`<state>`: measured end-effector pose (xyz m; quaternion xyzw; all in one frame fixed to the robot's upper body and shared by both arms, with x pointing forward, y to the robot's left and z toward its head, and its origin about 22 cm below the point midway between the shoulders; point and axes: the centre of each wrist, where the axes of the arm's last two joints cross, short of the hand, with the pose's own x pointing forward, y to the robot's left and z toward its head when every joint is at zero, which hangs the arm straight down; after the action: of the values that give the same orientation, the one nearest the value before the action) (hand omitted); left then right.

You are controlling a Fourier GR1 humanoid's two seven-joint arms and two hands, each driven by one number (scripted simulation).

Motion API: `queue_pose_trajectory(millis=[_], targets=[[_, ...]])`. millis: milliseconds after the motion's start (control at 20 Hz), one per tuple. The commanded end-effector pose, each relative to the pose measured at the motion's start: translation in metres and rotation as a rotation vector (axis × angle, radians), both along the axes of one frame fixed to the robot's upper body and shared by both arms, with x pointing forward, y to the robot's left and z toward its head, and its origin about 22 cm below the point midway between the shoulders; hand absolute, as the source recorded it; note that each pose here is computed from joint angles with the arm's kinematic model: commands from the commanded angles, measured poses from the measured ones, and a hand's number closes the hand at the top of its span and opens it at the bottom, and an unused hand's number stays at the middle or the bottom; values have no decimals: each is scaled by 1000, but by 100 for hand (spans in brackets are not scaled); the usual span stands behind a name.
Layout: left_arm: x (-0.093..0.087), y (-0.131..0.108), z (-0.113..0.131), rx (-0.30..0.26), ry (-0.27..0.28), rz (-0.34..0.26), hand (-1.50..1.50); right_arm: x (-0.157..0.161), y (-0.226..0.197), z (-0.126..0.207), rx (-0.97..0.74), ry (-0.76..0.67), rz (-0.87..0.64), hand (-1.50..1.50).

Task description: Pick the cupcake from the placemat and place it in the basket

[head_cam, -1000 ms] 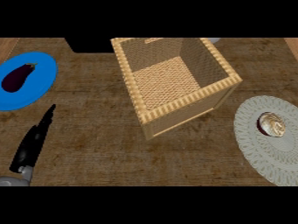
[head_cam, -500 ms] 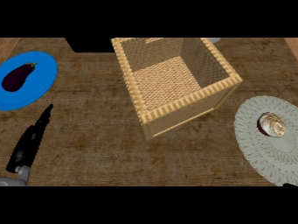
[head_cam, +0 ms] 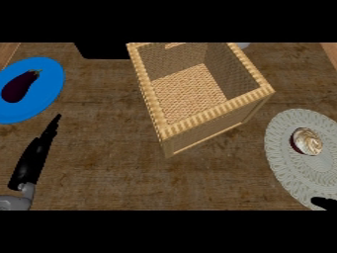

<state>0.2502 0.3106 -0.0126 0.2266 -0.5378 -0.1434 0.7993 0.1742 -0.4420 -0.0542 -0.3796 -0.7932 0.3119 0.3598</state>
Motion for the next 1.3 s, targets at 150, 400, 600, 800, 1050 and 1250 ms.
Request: queue_pose_trajectory(millis=[150, 400, 600, 800, 1050, 1250], targets=[[-3, 6, 5, 8, -15, 1, 0, 24, 8, -10, -96, -138, 94, -150], [-13, -1, -11, 0, 11, -11, 0, 22, 15, -28, -95, -115, 88, -150], [-3, -11, -13, 7, -5, 13, 0, 43, 24, -24, -96, -126, 54, -150], [-12, -14, -23, -17, 0, 1, 0, 39, -12, -14, -101, -90, 35, -150], [2, -5, 0, -8, -5, -1, 0, 61, 6, -12, -84, -92, 71, -150], [7, -3, -5, -26, -8, 7, 0, 68, 33, -32, -135, -77, 76, -150]])
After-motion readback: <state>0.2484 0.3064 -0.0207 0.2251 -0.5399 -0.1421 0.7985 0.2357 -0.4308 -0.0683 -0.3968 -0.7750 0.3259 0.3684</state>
